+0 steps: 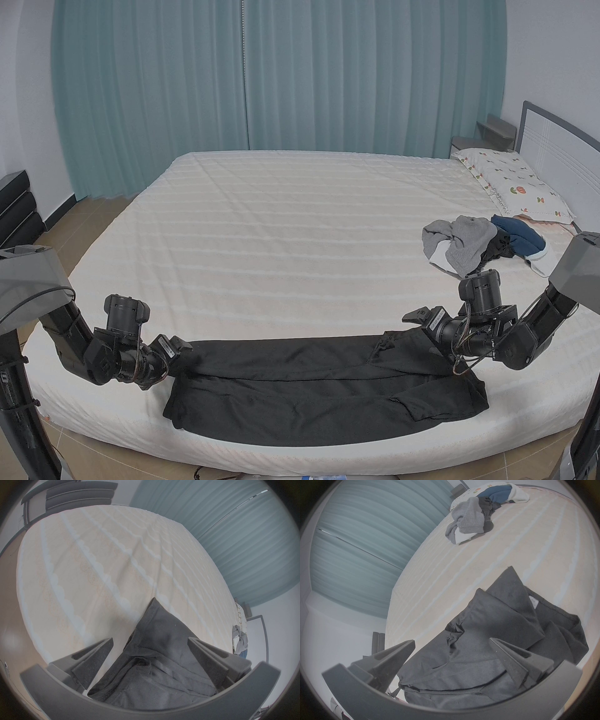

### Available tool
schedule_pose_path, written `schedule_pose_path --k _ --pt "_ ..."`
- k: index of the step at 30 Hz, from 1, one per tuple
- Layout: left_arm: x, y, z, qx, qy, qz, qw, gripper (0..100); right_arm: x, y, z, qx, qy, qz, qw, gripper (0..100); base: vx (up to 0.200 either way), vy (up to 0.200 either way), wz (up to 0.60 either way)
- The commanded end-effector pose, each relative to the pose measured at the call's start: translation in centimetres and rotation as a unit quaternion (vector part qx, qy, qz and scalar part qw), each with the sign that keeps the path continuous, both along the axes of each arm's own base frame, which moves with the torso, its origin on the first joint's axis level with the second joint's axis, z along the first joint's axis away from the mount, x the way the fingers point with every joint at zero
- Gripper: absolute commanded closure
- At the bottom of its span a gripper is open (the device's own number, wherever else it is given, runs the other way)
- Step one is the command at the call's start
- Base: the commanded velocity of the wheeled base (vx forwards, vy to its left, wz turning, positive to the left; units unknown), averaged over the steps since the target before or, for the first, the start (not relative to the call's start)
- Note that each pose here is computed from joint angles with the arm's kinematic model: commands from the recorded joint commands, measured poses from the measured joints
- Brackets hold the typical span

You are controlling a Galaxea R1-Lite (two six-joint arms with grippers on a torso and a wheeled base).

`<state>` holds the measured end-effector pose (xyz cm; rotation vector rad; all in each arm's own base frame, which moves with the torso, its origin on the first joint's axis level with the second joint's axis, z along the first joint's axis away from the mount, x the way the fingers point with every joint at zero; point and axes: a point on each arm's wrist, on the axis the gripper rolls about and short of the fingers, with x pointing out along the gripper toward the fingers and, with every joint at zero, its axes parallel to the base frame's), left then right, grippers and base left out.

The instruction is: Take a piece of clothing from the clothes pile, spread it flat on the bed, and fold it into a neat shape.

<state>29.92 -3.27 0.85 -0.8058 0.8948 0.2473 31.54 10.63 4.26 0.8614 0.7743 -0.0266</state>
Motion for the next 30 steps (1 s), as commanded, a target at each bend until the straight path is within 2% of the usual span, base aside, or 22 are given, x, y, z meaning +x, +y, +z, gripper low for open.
schedule_pose_path --k 1,8,9,22,30 --pt "-0.1 -0.4 -0.8 0.003 0.014 -0.004 0.9999 0 -0.6 -0.3 0.4 0.002 -0.002 -0.001 1.0 0 0.0 0.0 0.0" --pt "0.8 -0.4 -2.0 0.007 0.004 0.0 1.0 0 -0.9 -0.4 0.7 0.002 -0.004 -0.001 1.0 0 0.0 0.0 0.0" --pt "0.9 -0.4 -2.1 0.012 -0.001 0.003 0.9999 100 -0.9 -0.4 0.6 0.001 -0.003 0.0 1.0 0 0.0 0.0 0.0" --pt "1.3 -0.2 -1.4 0.062 -0.03 0.048 0.9965 100 -3.0 -0.8 -0.5 -0.013 0.036 0.002 0.9993 0 0.0 0.0 0.0" --pt "1.5 -0.4 -0.8 0.059 -0.054 0.051 0.9955 100 -2.6 -0.8 -2.2 -0.034 0.055 -0.017 0.9977 0 0.0 0.0 0.0"
